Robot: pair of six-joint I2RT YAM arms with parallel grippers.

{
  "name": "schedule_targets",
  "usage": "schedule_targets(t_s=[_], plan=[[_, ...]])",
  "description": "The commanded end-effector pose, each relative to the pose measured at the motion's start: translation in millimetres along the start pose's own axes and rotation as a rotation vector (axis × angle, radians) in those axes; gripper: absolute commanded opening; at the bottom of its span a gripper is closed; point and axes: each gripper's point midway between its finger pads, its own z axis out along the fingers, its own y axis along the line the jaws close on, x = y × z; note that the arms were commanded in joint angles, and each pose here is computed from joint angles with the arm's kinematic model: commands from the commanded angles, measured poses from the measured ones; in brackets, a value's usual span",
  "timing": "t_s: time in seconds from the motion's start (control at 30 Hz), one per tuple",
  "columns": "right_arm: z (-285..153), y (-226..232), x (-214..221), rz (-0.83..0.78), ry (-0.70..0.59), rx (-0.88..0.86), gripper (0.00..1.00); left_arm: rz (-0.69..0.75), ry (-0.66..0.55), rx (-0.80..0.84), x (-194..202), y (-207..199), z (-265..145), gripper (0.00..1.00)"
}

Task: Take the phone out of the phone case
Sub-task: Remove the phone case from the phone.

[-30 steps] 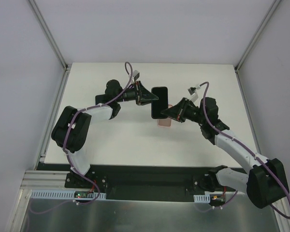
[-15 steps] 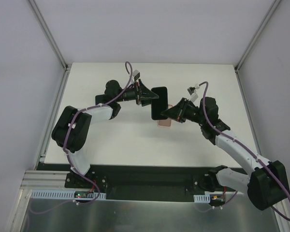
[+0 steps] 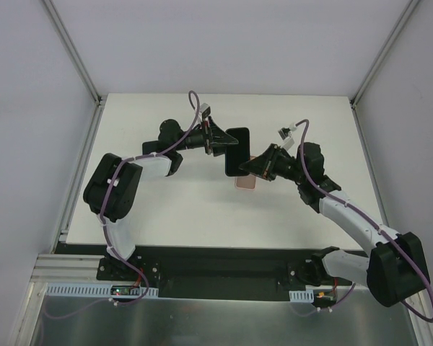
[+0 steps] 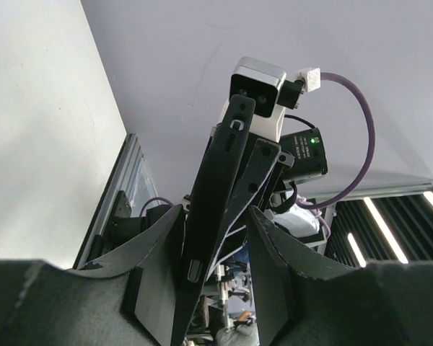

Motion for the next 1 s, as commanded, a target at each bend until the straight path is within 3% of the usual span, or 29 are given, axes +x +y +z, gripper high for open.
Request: schedule_targets(t_s=[0.0,0.07,0.13,0.17,0.33,0.37,0.4,0.43,0.5,0.67,0.97], plan=[[3,-4,7,0.032,0.028,-0.005,0.01,0.2,0.059,0.164,12,-62,7,0.38],[1,-3,7,0.035,0.026,-0.008,0.01,0.198,0.058,0.166,11,-61,8,0.35],[1,-3,8,0.038,0.031,-0.009,0.01,0.194,0.052,0.173,10,-61,7,0.24],[2,-4,9,0.04,0.033,-0.008,0.02,0.19,0.051,0.173,10,-61,7,0.02],[4,-12,11,0.061,0.047,0.01,0.01,0.188,0.032,0.178,11,-62,4,0.0],[4,-14,12,0.062,0.056,0.03,0.07,0.182,0.026,0.171,10,-61,4,0.0],[2,-15,13,0.05,0.057,0.047,0.19,0.18,0.021,0.164,10,-60,2,0.0],[0,-20,8,0.006,0.03,0.084,0.41,0.186,0.015,0.16,11,-60,1,0.0],[-12,-18,7,-0.033,0.015,0.154,0.54,0.176,0.007,0.147,9,-58,-1,0.0],[-54,-39,-8,-0.202,-0.053,0.427,0.53,0.18,0.001,0.143,9,-56,-2,0.0],[-63,-37,-6,-0.261,-0.049,0.498,0.42,0.183,-0.001,0.132,7,-57,-1,0.0]])
